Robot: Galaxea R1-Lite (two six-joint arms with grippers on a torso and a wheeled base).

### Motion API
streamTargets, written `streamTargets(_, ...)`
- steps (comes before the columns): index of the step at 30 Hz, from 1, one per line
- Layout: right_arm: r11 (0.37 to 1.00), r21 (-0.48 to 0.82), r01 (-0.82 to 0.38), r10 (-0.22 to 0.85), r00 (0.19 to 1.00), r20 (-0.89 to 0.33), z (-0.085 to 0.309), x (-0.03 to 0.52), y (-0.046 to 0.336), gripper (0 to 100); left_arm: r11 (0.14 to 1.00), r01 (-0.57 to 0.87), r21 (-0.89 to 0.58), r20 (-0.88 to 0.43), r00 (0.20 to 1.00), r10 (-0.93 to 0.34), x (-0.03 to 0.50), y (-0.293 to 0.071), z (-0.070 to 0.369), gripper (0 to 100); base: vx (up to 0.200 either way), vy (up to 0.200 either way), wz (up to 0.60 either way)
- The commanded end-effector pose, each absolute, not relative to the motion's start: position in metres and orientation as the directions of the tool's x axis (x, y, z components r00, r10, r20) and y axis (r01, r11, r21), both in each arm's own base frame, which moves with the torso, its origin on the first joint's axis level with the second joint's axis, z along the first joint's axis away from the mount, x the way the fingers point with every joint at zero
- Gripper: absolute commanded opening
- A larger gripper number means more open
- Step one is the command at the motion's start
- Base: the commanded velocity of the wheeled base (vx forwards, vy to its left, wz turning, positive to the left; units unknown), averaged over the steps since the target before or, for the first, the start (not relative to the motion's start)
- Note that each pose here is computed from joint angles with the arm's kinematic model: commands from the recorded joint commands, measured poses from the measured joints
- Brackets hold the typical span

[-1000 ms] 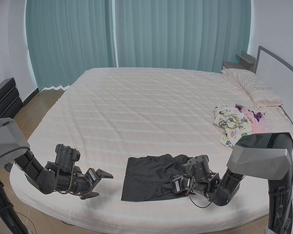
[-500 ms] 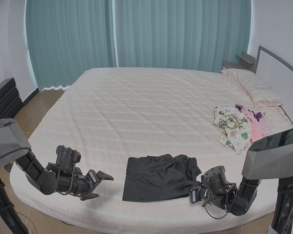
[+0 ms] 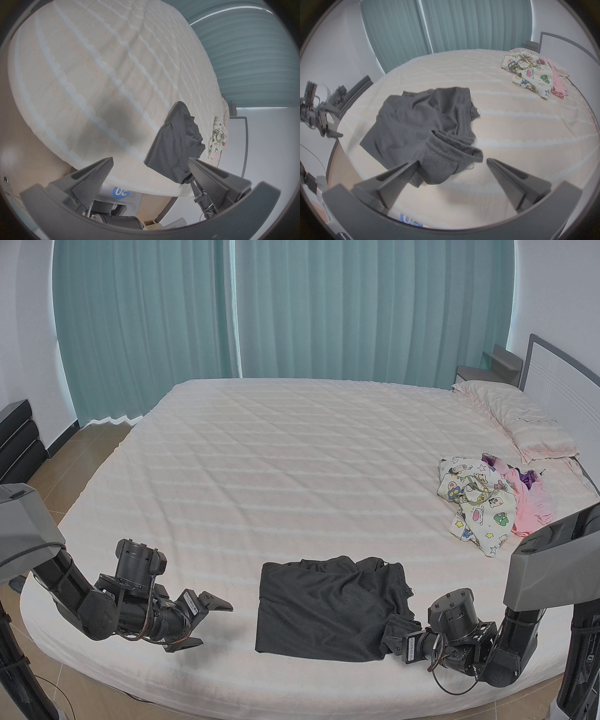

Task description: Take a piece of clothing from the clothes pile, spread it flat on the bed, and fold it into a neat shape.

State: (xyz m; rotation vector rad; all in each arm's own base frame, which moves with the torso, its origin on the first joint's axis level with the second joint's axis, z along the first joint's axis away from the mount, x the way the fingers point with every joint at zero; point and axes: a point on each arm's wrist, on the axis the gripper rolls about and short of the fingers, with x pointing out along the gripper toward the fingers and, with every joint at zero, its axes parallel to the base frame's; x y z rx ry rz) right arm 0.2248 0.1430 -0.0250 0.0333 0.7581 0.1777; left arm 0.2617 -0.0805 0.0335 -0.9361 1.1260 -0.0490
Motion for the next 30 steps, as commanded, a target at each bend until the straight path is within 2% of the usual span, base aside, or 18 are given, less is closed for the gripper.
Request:
streamTargets(1,0.982,0.153,-0.111,0.183,0.769,-0.613,-0.004,0.233,0.135,100,0.635,-0.409,-0.655,-0.748,0.467,-0.472,0.262,-0.081,0.032,100,0.0,0.0,0.0)
streamTargets(10,0.946,0.313,-0.086,0.243,0.827,-0.506,0.018,0.279,0.124,100,0.636,-0.41,-0.654,-0.749,0.466,-0.471,0.262,-0.081,0.032,100,0.0,0.0,0.0)
streamTargets(15,0.922,0.371,-0.107,0.297,0.81,-0.506,0.016,0.301,0.128,100,0.637,-0.409,-0.653,-0.75,0.466,-0.469,0.263,-0.082,0.031,100,0.0,0.0,0.0)
streamTargets(20,0.889,0.454,-0.057,0.329,0.769,-0.548,-0.001,0.328,0.132,100,0.636,-0.41,-0.654,-0.75,0.466,-0.47,0.263,-0.081,0.031,100,0.0,0.0,0.0)
streamTargets(30,0.841,0.54,-0.024,0.373,0.75,-0.547,-0.017,0.35,0.106,100,0.635,-0.41,-0.655,-0.748,0.474,-0.465,0.264,-0.081,0.032,100,0.0,0.0,0.0)
